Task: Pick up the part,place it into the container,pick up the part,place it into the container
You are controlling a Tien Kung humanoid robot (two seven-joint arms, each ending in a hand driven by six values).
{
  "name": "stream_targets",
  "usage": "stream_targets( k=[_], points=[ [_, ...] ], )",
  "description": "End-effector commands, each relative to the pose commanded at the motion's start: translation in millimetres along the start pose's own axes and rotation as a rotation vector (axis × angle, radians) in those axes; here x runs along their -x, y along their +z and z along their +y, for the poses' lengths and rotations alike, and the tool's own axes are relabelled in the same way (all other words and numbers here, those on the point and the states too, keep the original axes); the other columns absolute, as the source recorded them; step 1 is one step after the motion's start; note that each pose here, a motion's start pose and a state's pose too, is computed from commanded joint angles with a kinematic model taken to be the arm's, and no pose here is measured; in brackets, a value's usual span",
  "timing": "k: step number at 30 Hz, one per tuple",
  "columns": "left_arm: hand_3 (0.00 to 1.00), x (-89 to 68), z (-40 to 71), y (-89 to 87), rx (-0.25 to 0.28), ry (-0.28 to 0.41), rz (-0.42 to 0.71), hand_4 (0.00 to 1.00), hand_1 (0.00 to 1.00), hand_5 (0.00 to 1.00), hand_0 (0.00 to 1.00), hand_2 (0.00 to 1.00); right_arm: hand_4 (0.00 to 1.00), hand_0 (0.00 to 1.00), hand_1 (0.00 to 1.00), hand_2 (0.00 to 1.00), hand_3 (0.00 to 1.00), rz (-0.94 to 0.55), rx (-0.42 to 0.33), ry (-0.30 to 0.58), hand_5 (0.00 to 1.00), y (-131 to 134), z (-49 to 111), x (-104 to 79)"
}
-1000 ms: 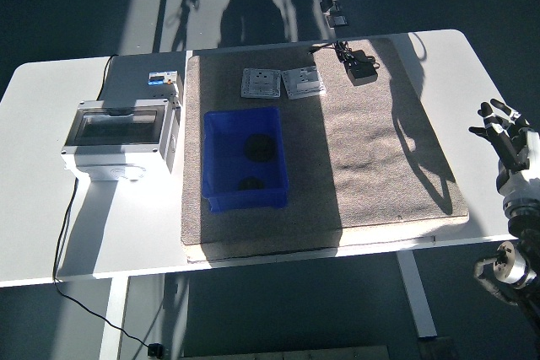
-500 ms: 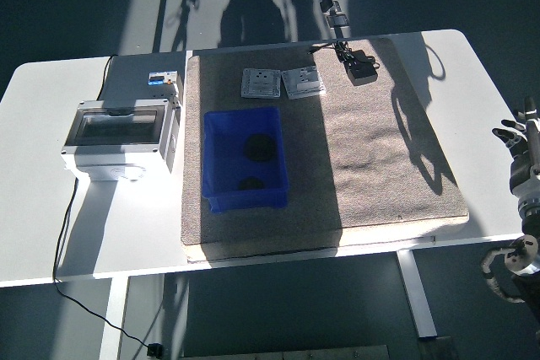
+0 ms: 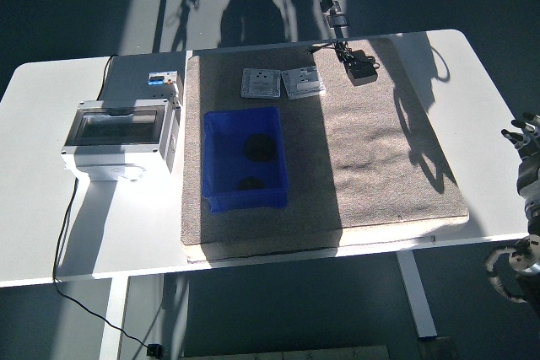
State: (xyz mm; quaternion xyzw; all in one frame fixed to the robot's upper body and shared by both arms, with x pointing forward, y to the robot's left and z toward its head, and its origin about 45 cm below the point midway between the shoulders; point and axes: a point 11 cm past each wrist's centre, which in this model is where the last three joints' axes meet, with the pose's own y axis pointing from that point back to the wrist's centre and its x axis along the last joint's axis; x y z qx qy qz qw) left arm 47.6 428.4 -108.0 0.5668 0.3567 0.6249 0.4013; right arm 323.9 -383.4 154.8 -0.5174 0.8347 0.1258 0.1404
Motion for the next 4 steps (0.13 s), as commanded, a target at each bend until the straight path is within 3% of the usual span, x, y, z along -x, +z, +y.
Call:
stream_targets(
  k=[4],
  points=[
    [0.639,-0.9,0.0,0.5,0.003,0.004,0.003,0.660,0.651,0.623,0.684,0.629,0.998,0.661,0.352,0.427,0.458,-0.004,-0.009,0.005,0.733,-2.3,-0.3,-1.7]
  ],
)
